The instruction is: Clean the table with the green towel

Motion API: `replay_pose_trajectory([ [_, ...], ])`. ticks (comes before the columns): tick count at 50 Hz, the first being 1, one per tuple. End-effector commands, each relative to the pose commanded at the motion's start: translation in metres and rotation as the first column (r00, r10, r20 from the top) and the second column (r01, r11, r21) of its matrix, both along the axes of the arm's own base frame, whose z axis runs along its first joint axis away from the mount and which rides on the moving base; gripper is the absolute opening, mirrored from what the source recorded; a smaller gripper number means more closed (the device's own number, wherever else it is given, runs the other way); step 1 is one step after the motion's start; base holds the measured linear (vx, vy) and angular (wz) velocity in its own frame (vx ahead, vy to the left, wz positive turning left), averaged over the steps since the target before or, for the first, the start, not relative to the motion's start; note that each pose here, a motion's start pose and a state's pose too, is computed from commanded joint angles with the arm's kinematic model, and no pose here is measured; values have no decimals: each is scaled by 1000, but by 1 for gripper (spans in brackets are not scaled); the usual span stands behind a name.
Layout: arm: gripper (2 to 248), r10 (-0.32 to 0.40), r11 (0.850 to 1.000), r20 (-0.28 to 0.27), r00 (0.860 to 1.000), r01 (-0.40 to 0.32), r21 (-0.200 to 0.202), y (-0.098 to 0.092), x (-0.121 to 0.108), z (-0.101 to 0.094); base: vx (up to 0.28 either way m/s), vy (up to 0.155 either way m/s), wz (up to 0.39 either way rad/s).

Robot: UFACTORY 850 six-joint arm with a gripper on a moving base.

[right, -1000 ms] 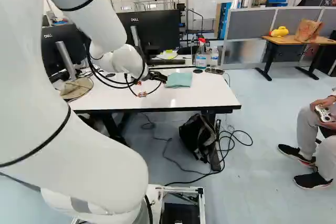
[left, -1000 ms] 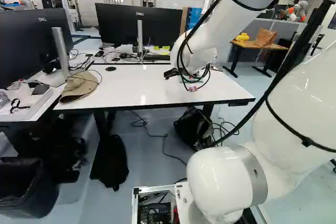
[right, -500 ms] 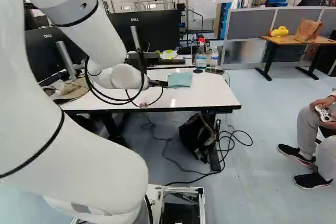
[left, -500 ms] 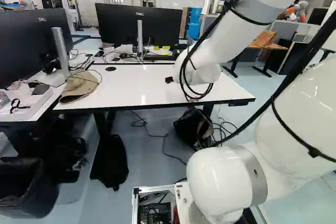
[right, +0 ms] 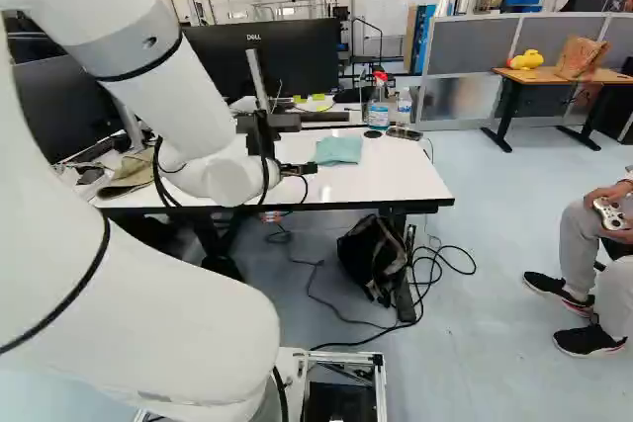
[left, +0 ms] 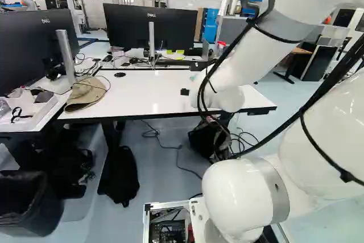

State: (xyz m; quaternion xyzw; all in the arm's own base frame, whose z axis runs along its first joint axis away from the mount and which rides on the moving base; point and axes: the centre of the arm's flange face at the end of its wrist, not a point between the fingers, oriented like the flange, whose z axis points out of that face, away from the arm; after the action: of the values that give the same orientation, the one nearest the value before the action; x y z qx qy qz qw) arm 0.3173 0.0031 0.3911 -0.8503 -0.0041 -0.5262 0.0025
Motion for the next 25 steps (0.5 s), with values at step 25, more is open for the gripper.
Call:
replay_pose_trajectory([
  [25, 247, -6, 1000, 83, 997, 6, 1, -2, -29, -16, 0, 0, 0],
])
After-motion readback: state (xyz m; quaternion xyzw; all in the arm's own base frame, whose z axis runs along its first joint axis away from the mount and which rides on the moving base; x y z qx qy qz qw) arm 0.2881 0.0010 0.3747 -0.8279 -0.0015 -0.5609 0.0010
